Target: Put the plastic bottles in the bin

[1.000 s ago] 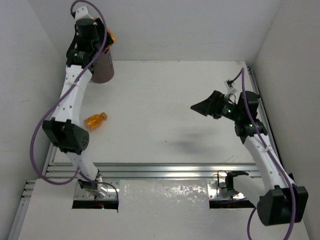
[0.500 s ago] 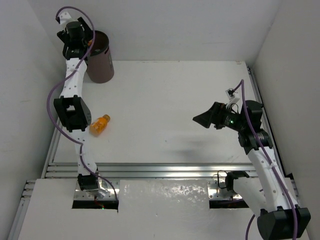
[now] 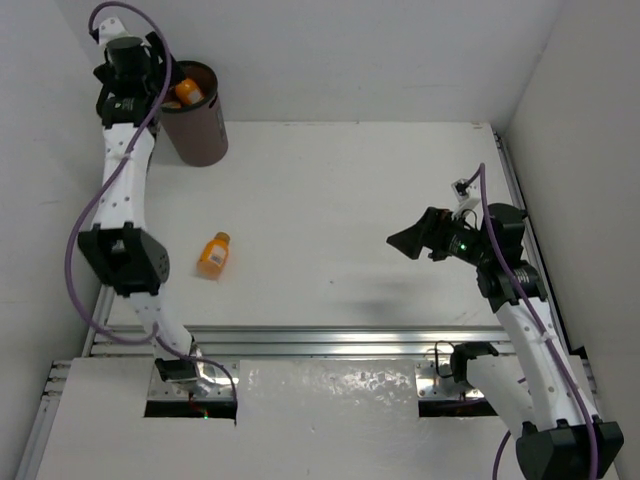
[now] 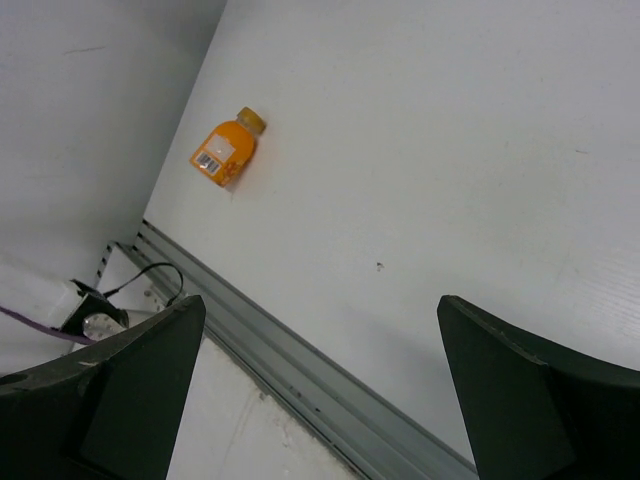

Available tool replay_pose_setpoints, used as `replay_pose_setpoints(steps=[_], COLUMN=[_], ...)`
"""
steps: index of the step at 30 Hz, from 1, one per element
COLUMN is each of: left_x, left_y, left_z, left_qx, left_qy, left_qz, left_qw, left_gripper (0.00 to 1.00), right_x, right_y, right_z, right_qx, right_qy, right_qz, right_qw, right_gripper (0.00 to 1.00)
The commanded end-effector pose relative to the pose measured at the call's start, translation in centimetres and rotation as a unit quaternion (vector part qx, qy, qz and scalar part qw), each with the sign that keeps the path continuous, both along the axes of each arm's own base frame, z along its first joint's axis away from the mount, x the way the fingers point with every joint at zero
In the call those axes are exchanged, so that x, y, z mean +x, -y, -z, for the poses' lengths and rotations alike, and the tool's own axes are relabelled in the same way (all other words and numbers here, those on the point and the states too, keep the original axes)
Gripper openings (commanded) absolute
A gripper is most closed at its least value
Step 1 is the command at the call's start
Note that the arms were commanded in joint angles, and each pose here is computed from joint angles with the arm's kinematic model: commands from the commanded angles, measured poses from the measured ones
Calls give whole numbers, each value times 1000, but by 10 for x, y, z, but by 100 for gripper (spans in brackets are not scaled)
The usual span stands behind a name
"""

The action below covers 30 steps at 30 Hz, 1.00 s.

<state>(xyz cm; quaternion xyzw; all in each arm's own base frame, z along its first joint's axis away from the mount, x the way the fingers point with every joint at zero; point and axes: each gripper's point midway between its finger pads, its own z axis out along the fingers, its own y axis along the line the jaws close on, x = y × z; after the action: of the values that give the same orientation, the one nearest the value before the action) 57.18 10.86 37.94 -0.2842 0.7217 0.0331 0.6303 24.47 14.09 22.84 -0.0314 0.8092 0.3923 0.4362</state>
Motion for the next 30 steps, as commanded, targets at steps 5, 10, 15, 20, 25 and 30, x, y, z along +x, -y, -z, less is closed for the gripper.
replay_pose_setpoints(steps=[5, 10, 15, 20, 25, 30], left_x=[-151, -232, -253, -252, -257, -263], left_y=[136, 158, 154, 162, 169, 169], left_z=[105, 214, 239, 257, 294, 331], left_qx=[-16, -21, -29, -43, -60, -67], left_qy=[-231, -390, -415, -428, -458, -485], left_qz=[170, 179, 167, 184, 189, 163], left_qw=[958, 903, 894, 884, 867, 857], left_gripper=[100, 100, 100, 100, 100, 99], right_x=[-6, -17, -20, -21, -19, -18], right_y=[-7, -12, -13, -14, -14, -15], right_z=[-12, -8, -9, -9, -7, -5], right_qx=[-10, -3, -2, 0, 1, 4], right_qy=[20, 21, 27, 30, 29, 24], right_qz=[-42, -67, -74, -79, -79, -79], right_qw=[999, 998, 997, 996, 996, 997], right_gripper=[99, 99, 99, 99, 99, 99])
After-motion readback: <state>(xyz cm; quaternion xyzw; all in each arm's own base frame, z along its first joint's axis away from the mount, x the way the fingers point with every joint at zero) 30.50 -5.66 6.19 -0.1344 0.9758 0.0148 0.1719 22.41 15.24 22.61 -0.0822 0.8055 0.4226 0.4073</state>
